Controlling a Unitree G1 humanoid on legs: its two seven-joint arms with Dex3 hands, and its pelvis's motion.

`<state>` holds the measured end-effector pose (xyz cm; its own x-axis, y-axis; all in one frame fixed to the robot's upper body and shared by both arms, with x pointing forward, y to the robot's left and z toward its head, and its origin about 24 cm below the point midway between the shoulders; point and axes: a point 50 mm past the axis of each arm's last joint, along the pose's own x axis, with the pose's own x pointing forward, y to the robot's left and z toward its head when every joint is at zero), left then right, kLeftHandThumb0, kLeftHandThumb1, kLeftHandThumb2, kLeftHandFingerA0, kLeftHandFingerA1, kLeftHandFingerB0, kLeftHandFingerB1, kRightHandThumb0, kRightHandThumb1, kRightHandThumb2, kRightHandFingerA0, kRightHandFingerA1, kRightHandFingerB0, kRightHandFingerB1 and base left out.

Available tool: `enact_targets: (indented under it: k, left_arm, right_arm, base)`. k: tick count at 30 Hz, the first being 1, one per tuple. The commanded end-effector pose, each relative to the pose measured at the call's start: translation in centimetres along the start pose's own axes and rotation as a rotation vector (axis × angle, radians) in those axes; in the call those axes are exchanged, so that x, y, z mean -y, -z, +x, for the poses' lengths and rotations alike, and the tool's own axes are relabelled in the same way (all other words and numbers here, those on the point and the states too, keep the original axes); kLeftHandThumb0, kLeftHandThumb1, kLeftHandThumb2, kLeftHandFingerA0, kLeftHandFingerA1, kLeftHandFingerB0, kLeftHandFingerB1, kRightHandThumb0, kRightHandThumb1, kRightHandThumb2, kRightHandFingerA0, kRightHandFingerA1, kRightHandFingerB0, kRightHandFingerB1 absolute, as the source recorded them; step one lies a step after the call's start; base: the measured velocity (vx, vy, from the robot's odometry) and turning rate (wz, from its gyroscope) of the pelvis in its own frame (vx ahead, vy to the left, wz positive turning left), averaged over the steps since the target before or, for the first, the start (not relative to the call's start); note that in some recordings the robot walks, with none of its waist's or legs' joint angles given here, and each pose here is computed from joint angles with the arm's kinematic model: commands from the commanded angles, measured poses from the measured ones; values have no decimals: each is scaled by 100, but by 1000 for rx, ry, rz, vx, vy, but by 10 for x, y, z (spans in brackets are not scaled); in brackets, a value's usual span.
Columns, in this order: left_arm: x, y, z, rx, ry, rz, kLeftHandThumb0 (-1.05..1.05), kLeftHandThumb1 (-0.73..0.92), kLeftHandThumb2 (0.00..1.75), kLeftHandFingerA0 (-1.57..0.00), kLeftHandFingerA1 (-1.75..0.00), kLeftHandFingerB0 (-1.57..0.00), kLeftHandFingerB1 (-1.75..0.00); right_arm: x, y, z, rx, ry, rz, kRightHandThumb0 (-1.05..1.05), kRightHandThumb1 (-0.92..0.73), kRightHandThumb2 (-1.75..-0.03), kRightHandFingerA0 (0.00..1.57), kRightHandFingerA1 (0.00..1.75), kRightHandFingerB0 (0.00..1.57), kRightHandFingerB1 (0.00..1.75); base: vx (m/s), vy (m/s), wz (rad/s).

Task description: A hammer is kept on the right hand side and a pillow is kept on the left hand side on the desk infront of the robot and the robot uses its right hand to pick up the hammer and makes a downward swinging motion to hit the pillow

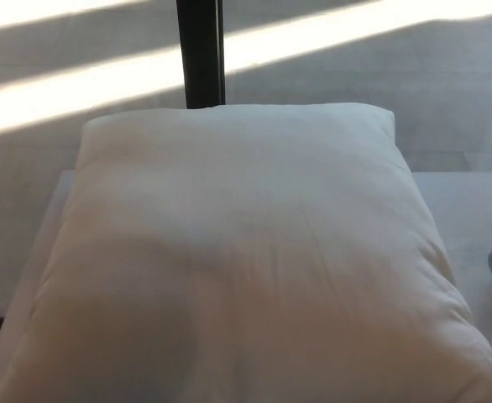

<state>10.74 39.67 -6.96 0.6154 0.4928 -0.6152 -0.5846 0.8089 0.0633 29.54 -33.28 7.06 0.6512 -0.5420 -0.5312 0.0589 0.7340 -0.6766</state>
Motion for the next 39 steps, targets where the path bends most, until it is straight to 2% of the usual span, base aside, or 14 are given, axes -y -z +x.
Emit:
enact_targets:
  k: [1,2,5,7,10,12,14,22,23,24,27,28,29,39]
  left_arm:
    - [-4,2,-2,1,-12,1,-58,62,59,-69,-52,-64,-46]
    - [-4,2,-2,-1,-13,-5,-57,61,59,-69,-53,-63,-47]
    - [-4,2,-2,-2,-13,-8,-57,62,59,-68,-52,-61,-46]
    - [-4,4,-2,-3,-15,-6,-58,62,59,-69,-53,-63,-46]
    - [-4,4,-2,-2,-14,-10,-59,62,59,-69,-54,-64,-46]
    - [-3,4,-2,-2,-18,-18,-58,61,59,-69,-54,-64,-47]
    - [-4,3,-2,-1,-17,-18,-59,60,59,-69,-54,-65,-47]
    - [-5,-1,-2,7,-22,-14,-56,62,59,-72,-55,-64,-47]
    - [-6,0,-2,5,-19,-17,-54,63,59,-71,-54,-62,-46]
    - [-6,0,-2,6,-19,-17,-55,62,59,-72,-55,-63,-46]
    - [-5,-2,-2,11,-16,-11,-57,62,59,-70,-54,-65,-47]
    - [-5,-3,-1,11,-18,-19,-56,61,59,-71,-56,-64,-47]
    - [-5,-3,-1,11,-17,-24,-54,62,59,-70,-57,-62,-47]
    - [-6,-4,-1,10,-24,-4,-56,62,59,-71,-53,-67,-46]
  right_arm:
    - [-3,4,-4,505,235,-675,-26,-68,-62,87,131,73,56]
    - [-5,4,-5,508,206,-669,-26,-70,-60,78,91,57,48]
    - [-9,4,-7,506,121,-651,-28,-70,-60,75,104,46,43]
    - [-10,5,-8,488,66,-651,-42,-56,-83,52,74,23,45]
    - [-10,7,-8,457,51,-675,-44,-72,-64,33,73,20,29]
    - [-9,7,-8,440,32,-660,-49,-46,-89,0,49,4,42]
    - [-7,8,-9,401,-1,-659,-87,-59,-92,0,12,6,8]
    - [6,4,-17,410,-163,-429,-105,-85,-67,0,0,0,0]
    - [8,4,-18,412,-164,-414,-105,-66,-101,0,0,0,0]
    - [10,4,-19,415,-163,-405,-104,-89,-65,0,0,0,0]
    - [17,5,-24,441,-171,-298,-104,-73,-114,0,15,0,0]
    - [26,7,-28,480,-185,-207,-102,-89,-66,0,0,0,0]
    - [30,10,-29,490,-191,-123,-104,-71,-112,0,16,0,0]
    - [86,55,-38,510,-97,411,-102,-80,-116,0,15,0,0]
  base:
    - [0,0,0]
    - [0,0,0]
    - [0,0,0]
    - [0,0,0]
    - [0,0,0]
    - [0,0,0]
    - [0,0,0]
    - [0,0,0]
    - [0,0,0]
    - [0,0,0]
    - [0,0,0]
    - [0,0,0]
    - [0,0,0]
    - [0,0,0]
